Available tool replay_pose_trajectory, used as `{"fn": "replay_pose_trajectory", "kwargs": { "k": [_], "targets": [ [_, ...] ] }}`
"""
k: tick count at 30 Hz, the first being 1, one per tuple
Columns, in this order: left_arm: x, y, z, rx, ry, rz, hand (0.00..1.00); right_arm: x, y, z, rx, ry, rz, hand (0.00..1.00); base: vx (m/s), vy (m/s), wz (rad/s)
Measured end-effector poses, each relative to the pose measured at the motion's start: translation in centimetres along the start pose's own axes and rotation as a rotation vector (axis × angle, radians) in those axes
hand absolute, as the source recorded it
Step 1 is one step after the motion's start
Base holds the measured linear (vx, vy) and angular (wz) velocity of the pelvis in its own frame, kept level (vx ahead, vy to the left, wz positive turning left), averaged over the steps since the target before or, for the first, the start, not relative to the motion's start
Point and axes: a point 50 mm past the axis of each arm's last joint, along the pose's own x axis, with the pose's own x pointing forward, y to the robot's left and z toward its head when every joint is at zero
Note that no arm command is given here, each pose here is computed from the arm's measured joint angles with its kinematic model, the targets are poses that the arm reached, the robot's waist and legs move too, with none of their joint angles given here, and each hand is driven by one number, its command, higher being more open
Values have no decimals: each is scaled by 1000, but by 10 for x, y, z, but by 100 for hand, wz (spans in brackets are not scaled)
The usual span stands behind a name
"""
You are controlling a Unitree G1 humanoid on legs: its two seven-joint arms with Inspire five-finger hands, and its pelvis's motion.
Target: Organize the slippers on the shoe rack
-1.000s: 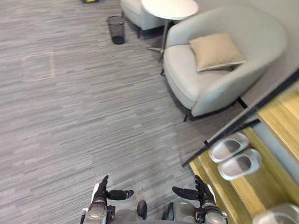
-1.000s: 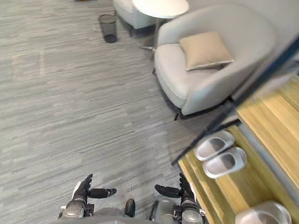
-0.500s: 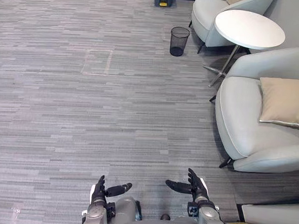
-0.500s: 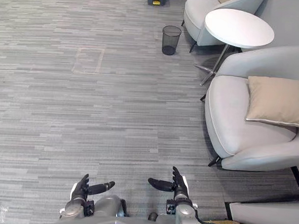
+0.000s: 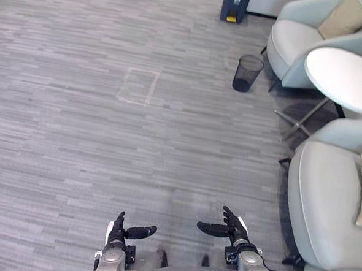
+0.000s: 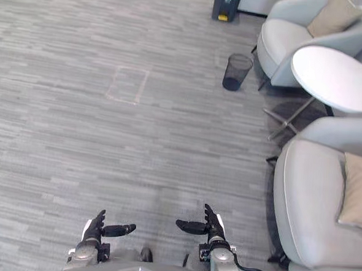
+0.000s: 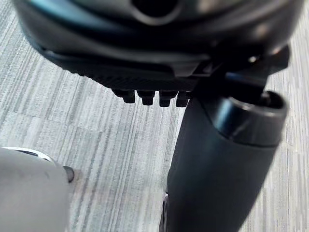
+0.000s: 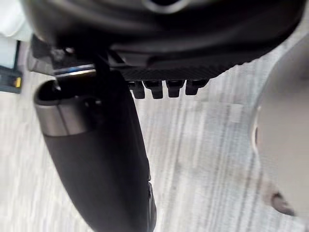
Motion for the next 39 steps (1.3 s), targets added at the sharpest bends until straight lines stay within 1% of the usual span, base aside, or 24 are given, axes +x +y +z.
{"fn": "replay_pose_trajectory", "kwargs": {
  "k": [4,7,8,9,10,11,15,19,22,25,27,30,33,34,36,39],
  "targets": [
    [0,-5,0,21,0,-26,100,0,-5,-3,-11,17,-6,100,542,-203,80],
    [-4,-19,-1,-9,3,-55,100,-2,-17,-10,13,47,-52,100,575,-257,48],
    [-4,-20,0,-12,-2,-56,100,-3,-19,-11,18,50,-59,100,502,-214,76],
    [-4,-23,3,-34,-10,-60,100,-5,-20,-13,21,48,-65,100,466,-193,78],
    [-5,-28,9,-97,-32,-52,100,-7,-21,-13,23,40,-70,100,537,-188,57],
    [-5,-28,10,-108,-37,-49,100,-7,-20,-13,24,39,-69,100,426,-122,21],
    [-4,-26,21,-125,-81,-40,100,-6,-1,-11,55,39,-26,100,399,-30,-15],
    [-2,-25,27,-123,-99,-39,100,-5,2,-15,53,73,-20,100,526,182,-18],
    [1,-12,32,-79,-131,-21,100,-9,7,-27,63,121,-13,100,556,179,34],
    [1,3,14,-43,-63,11,100,-8,8,-27,59,127,-10,100,557,212,26],
    [0,8,5,-18,-28,20,100,-8,1,-27,40,123,-24,100,542,136,12],
    [-1,5,-2,0,2,12,100,-5,-10,-18,-12,84,-36,100,674,10,19],
    [-3,2,-6,6,11,-7,100,-3,-8,-8,-8,31,-31,100,560,-159,42],
    [-3,5,-9,13,17,-10,100,-4,-5,-10,-9,31,-23,100,543,-211,33],
    [-3,-8,-5,-5,17,-39,100,1,-8,-2,-4,14,-30,100,500,-202,5],
    [-5,-24,-3,-28,10,-74,100,-1,-13,-4,19,26,-51,100,476,-179,51]
  ]
}}
